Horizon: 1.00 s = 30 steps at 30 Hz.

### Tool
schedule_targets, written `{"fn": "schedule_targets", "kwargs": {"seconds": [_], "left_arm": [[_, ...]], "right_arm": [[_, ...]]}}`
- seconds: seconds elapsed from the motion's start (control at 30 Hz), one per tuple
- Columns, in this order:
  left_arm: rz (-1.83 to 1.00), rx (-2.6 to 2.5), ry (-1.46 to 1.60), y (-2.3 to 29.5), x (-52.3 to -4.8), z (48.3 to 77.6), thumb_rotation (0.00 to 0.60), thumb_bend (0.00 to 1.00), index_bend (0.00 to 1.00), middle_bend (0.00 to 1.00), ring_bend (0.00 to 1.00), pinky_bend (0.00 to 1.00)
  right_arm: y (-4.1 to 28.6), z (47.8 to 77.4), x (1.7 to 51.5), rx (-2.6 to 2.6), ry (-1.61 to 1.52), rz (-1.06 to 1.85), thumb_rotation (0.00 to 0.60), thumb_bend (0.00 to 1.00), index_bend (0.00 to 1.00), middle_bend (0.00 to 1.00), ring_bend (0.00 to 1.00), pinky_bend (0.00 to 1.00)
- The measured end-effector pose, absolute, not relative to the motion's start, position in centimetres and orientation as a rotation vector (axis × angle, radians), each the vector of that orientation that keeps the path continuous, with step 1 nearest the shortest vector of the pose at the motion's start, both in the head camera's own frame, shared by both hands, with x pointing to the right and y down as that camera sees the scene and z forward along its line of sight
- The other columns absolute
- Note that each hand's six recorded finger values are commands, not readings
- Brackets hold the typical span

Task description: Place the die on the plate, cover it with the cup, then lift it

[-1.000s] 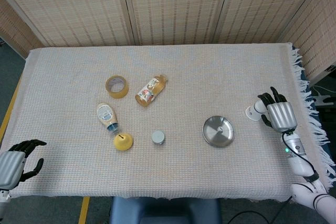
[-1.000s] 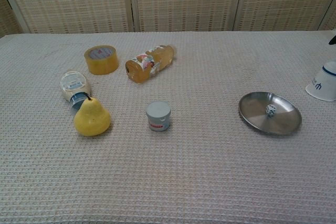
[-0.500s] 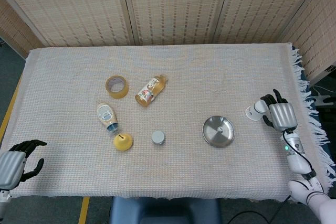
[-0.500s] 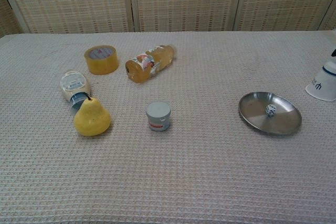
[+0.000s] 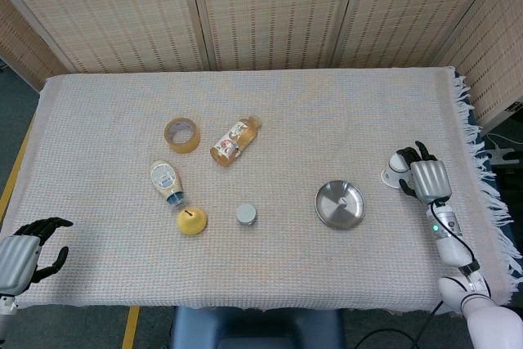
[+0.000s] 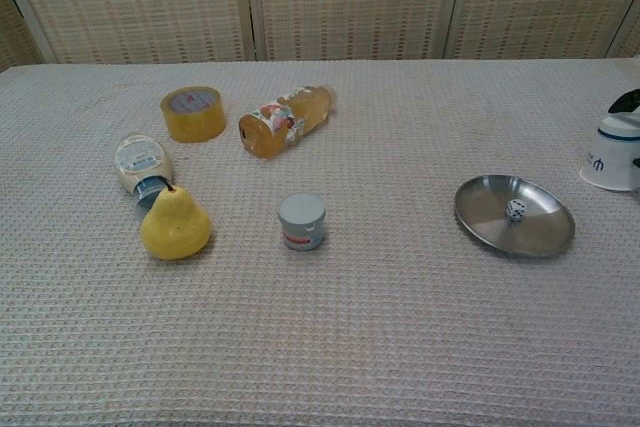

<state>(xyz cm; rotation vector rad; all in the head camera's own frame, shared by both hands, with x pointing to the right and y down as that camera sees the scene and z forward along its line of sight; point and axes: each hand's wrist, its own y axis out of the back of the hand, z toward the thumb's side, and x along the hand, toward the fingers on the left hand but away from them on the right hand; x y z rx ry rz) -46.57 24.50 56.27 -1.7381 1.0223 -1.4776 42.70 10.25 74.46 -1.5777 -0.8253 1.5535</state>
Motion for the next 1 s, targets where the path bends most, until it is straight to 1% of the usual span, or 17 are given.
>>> {"fn": "schedule_targets", "kwargs": {"seconds": [0.5,0.8,1.0], "left_arm": [[-1.481,-1.739,1.028,24.5,-46.7,56.3,0.600,0.43,0.31,0.30,0.28,0.35],[-1.479,-1.739,1.027,24.4,-46.6,56.3,0.600,0.43,0.31,0.30,0.28,0.35],[-1.479,-1.740,1.021,24.5,-46.5,56.3,0.600,0.43,0.31,0.30,0.28,0.35]], "right_arm": [[10.6,73.2,40.9,-1.612,-0.840,1.438,0.600,0.22,0.28,0.19,0.07,0.43],[11.1,71.9,41.0,-1.586,-0.822,1.430,0.600,0.22,0.28,0.19,0.07,0.45],[10.8,71.4,41.6,-1.557,-0.827,1.454,0.600,0.22,0.27,0.19,0.07,0.48]]}}
